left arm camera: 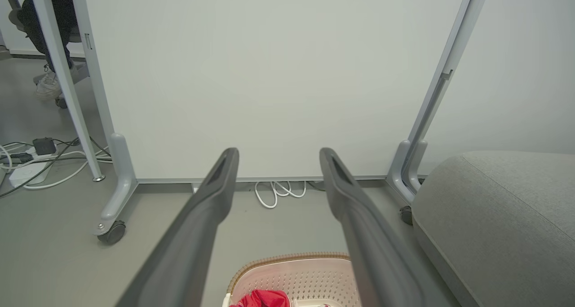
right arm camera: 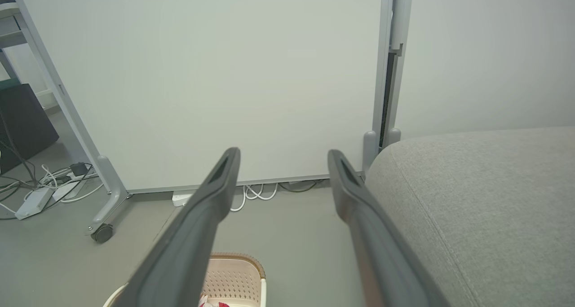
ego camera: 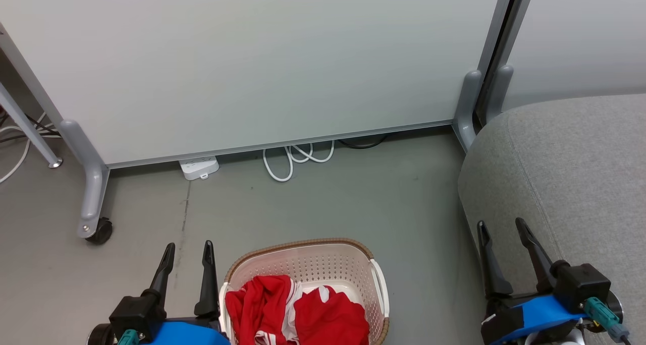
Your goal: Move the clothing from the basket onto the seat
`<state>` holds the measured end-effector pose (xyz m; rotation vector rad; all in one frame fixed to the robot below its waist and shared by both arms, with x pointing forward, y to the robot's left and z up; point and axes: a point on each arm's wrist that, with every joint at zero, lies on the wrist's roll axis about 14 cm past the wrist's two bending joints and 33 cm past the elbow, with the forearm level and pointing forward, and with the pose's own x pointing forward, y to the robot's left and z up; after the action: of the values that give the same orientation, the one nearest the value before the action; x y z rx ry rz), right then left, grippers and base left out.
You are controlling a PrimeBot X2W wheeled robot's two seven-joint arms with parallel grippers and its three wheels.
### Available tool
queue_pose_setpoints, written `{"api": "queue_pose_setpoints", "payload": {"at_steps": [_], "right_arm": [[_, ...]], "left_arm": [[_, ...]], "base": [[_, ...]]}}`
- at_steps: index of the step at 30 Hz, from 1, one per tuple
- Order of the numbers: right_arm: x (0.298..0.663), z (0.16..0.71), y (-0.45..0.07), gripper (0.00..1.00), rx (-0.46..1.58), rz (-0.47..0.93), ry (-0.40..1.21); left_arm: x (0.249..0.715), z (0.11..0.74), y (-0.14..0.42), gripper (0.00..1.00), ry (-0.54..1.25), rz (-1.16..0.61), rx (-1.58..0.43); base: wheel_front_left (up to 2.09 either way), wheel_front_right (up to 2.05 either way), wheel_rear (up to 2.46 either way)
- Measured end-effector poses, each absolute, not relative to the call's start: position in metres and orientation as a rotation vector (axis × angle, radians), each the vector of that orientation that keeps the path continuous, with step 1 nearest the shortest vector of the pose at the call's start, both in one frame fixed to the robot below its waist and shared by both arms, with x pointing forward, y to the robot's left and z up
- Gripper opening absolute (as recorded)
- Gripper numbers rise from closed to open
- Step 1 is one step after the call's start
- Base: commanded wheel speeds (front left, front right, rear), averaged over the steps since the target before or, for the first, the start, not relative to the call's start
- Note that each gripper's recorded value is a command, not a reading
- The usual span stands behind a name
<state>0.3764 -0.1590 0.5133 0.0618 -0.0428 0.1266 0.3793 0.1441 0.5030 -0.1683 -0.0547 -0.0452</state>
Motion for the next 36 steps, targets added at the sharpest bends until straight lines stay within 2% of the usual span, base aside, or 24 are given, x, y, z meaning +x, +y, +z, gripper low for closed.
{"api": "queue_pose_setpoints", "payload": {"at_steps": [22,29,36], "right_arm": [[0.385,0.509,-0.155,1.0,0.065,0.139,-0.031],[0.418,0.523,-0.154,1.0,0.062,0.145,-0.088],[0.459,0.511,-0.155,1.0,0.07,0.154,-0.1]], "left_arm": [[0.387,0.484,0.134,1.0,0.003,-0.082,-0.169],[0.415,0.455,0.114,1.0,0.077,-0.165,-0.135],[0.453,0.391,0.086,1.0,0.227,-0.3,-0.082]], "base": [[0.0,0.0,0.0],[0.0,0.0,0.0],[0.0,0.0,0.0]]}}
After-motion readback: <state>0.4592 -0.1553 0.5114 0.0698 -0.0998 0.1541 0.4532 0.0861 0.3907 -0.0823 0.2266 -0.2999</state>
